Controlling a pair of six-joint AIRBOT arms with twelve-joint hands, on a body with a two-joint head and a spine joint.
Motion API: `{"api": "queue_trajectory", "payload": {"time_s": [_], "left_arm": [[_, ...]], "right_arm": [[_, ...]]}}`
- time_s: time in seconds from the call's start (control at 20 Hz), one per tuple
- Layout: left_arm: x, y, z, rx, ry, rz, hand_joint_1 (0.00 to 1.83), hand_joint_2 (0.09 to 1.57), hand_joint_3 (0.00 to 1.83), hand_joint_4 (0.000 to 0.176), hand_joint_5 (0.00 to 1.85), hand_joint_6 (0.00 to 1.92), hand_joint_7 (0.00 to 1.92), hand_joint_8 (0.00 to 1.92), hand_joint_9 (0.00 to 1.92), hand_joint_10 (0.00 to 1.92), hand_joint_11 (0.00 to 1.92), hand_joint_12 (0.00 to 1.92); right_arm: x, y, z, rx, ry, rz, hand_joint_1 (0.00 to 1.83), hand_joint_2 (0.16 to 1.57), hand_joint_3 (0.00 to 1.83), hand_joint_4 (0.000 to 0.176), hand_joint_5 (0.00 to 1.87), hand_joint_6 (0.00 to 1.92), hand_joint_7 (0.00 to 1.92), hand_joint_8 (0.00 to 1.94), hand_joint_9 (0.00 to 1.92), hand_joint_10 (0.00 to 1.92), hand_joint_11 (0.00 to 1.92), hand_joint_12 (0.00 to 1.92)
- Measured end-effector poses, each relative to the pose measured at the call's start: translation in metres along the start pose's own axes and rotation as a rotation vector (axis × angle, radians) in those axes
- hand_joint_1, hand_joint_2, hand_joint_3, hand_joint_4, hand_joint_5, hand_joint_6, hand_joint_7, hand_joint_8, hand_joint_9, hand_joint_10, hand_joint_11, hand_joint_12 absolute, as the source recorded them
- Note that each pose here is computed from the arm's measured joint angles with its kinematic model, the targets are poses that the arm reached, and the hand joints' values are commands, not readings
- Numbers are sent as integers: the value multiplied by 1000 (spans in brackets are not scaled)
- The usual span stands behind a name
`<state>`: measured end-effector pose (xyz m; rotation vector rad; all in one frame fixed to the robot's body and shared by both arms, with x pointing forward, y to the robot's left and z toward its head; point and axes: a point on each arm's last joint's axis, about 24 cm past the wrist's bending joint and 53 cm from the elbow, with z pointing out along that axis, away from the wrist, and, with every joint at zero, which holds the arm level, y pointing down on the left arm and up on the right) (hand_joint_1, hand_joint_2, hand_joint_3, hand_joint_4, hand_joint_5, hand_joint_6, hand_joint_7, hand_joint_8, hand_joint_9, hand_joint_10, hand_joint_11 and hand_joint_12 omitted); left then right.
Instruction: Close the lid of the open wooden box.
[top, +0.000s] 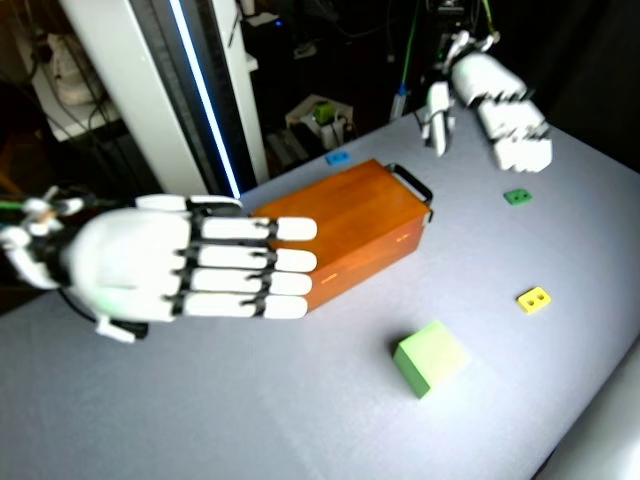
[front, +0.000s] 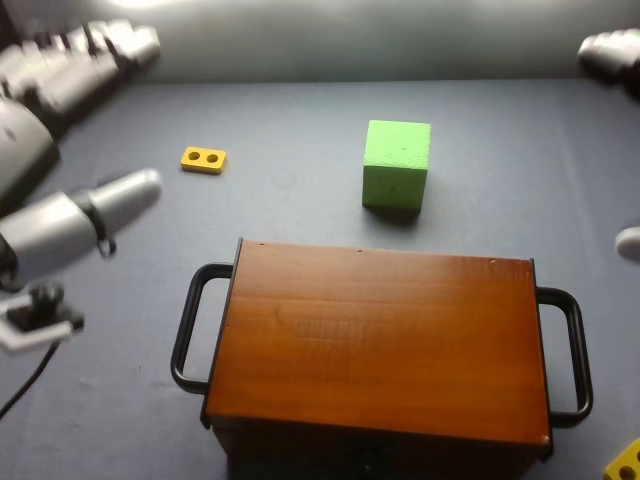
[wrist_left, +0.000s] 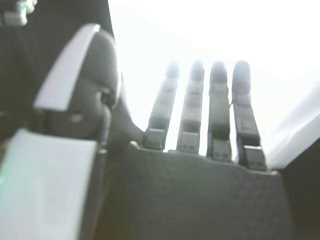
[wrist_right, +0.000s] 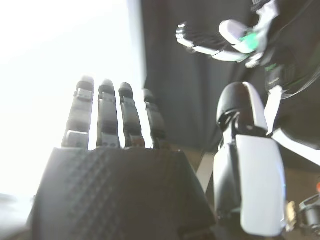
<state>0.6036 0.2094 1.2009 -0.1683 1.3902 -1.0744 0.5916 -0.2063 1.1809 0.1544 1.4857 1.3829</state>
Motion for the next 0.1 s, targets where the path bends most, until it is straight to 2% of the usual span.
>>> {"api": "queue_trajectory", "payload": {"time_s": [0.05, 0.1], "left_arm": [[-5, -1, 2, 20, -27, -38, 144, 1342, 0, 34, 42, 1, 14, 3, 15, 5, 0, 185], [-10, -1, 3, 29, -46, -68, 76, 1287, 0, 73, 53, 3, 11, 1, 2, 0, 0, 36]], "right_arm": [[-4, 6, 2, -32, -21, 3, 618, 1171, 10, 84, 0, 0, 0, 0, 0, 0, 0, 0], [-9, 13, 5, -67, -47, 6, 651, 1155, 1, 32, 35, 11, 0, 0, 0, 0, 32, 14]]}}
